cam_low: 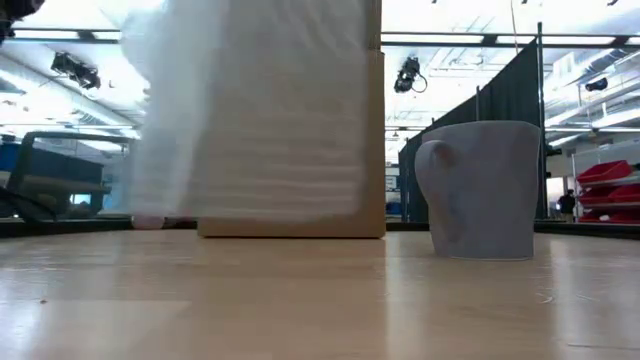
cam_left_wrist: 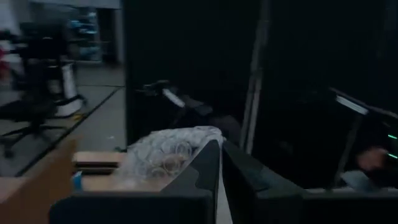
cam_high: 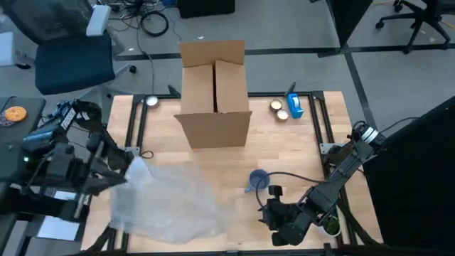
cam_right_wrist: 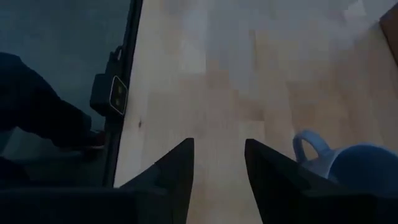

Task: Wrap mug
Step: Wrap the blue mug with bubble wrap

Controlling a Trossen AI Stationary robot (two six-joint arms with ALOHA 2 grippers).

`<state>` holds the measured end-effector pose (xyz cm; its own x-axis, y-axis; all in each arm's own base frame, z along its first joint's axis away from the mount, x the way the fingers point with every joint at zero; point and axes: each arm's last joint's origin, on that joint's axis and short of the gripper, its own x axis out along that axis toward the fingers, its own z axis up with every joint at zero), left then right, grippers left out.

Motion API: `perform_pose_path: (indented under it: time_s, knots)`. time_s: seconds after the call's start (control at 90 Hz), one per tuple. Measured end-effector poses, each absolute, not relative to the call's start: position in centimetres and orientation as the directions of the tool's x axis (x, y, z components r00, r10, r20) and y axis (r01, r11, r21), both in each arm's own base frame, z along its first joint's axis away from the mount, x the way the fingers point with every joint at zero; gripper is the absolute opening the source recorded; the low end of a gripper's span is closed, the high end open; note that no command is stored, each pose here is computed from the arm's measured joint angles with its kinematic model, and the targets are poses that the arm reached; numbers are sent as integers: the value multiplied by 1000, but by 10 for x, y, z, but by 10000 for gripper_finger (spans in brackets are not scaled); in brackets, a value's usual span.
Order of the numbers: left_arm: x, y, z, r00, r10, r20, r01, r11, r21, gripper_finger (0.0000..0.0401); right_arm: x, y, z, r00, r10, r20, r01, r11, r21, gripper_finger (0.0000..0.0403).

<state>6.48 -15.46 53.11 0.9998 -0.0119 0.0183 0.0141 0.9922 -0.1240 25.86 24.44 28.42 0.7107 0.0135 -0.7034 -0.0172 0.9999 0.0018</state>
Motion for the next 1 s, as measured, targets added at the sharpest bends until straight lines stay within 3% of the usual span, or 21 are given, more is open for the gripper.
perform_pose_path:
  time_s: [0.122,0.356,0.789,1.0]
  knots:
    - [60,-144,536,993,117,13,-113,982,-149,0,259,244,284,711,14,-703,-16,1000,4,119]
    - [66,-140,523,975,221,0,-219,963,-157,0,260,244,285,714,14,-700,-14,1000,6,119]
    - [144,-167,385,940,317,-126,-340,903,-262,0,272,234,286,728,-4,-686,24,1000,19,119]
    - [184,-164,339,976,158,-151,-204,909,-364,0,279,228,287,740,-11,-673,36,999,23,119]
